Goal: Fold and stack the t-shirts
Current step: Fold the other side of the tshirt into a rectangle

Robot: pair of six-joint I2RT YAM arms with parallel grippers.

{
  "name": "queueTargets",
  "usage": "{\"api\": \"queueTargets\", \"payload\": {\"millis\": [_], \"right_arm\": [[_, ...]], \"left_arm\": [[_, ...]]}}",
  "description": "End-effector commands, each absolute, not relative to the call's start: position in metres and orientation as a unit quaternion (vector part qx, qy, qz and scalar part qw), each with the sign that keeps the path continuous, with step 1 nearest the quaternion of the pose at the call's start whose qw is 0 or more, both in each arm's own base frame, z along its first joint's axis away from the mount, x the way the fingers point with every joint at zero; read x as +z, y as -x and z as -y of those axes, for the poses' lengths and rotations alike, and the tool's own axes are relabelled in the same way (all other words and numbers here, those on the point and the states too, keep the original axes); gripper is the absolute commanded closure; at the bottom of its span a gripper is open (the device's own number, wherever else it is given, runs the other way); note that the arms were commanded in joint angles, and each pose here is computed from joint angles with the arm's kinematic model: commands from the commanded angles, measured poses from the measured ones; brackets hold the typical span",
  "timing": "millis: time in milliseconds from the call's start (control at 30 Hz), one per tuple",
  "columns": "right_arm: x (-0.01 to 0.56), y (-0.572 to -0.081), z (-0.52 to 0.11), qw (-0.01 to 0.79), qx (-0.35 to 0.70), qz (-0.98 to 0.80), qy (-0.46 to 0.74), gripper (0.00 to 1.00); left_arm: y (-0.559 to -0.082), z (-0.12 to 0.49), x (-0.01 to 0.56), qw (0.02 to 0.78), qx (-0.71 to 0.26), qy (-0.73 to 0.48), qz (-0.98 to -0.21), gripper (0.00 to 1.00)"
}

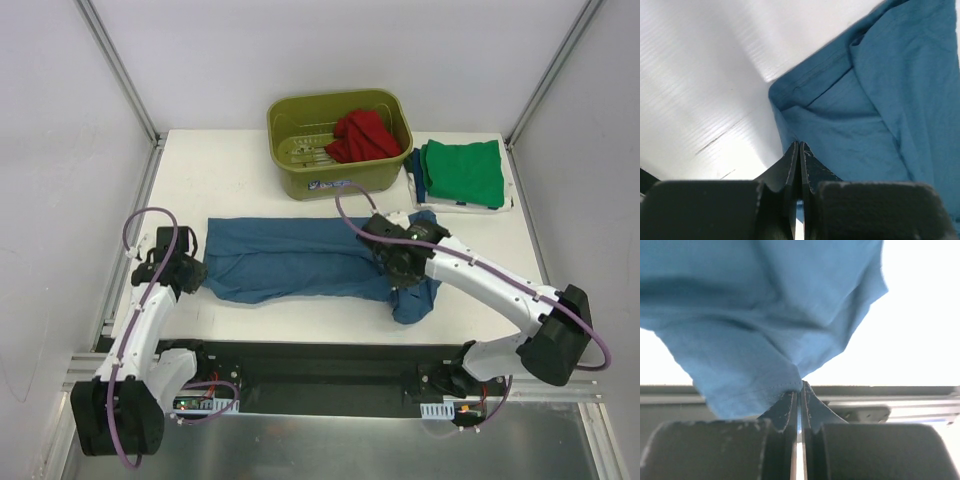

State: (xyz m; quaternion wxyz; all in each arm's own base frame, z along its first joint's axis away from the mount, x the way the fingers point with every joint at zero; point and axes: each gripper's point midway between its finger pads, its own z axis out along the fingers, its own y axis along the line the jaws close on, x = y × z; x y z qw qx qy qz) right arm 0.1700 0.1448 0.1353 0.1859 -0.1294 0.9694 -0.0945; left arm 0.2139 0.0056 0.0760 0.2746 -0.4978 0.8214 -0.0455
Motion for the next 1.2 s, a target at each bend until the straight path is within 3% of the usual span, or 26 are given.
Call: {"api": "queueTargets", "payload": {"millis": [0,233,400,700,800,833,867,900,933,967,1033,1067,1167], "right_arm": [[0.164,-0.211,-0.124,0.229,-0.151,-0.953,0.126,0.99],[0.173,-0.266,-0.120,0.252,-0.170,-0.940,0.154,0.99],[0.156,-0.304,-0.116,0.215,-0.189,-0.936,0.202,0.98],[0.128,-0.408,-0.124,0.208,-0.211,-0.910,0.290,0.94],[0.128,-0.426,-0.122,0.221,-0.243,-0.901,0.284,0.85],[0.129,-0.425,-0.121,0.223,-0.246,-0.904,0.270,0.83],[0.134,-0.422,-0.117,0.228,-0.249,-0.905,0.261,0.77],[0.137,-0.420,-0.116,0.235,-0.249,-0.905,0.251,0.74],[0.139,-0.418,-0.116,0.245,-0.243,-0.907,0.239,0.70],[0.154,-0.415,-0.115,0.268,-0.235,-0.907,0.224,0.60],[0.154,-0.404,-0.113,0.276,-0.220,-0.911,0.213,0.56],[0.170,-0.399,-0.113,0.302,-0.206,-0.910,0.194,0.20],[0.184,-0.379,-0.108,0.331,-0.179,-0.914,0.154,0.17]], "left_arm": [[-0.244,-0.004,0.097,0.292,-0.068,0.493,-0.817,1.00],[-0.273,-0.007,0.096,0.278,-0.053,0.487,-0.826,1.00],[-0.290,-0.011,0.087,0.257,-0.032,0.488,-0.834,1.00],[-0.320,-0.022,0.073,0.236,0.008,0.483,-0.843,1.00],[-0.328,-0.017,0.072,0.227,-0.002,0.470,-0.853,0.65],[-0.329,-0.016,0.074,0.229,-0.005,0.467,-0.854,0.49],[-0.330,-0.017,0.077,0.234,-0.006,0.467,-0.853,0.23],[-0.330,-0.017,0.080,0.238,-0.007,0.465,-0.853,0.11],[-0.330,-0.018,0.087,0.249,-0.010,0.461,-0.851,0.04],[-0.329,-0.017,0.092,0.255,-0.014,0.459,-0.851,0.01],[-0.325,-0.016,0.104,0.272,-0.026,0.456,-0.847,0.01],[-0.325,-0.012,0.109,0.275,-0.038,0.451,-0.848,0.01],[-0.317,-0.003,0.121,0.288,-0.067,0.441,-0.848,0.01]]}}
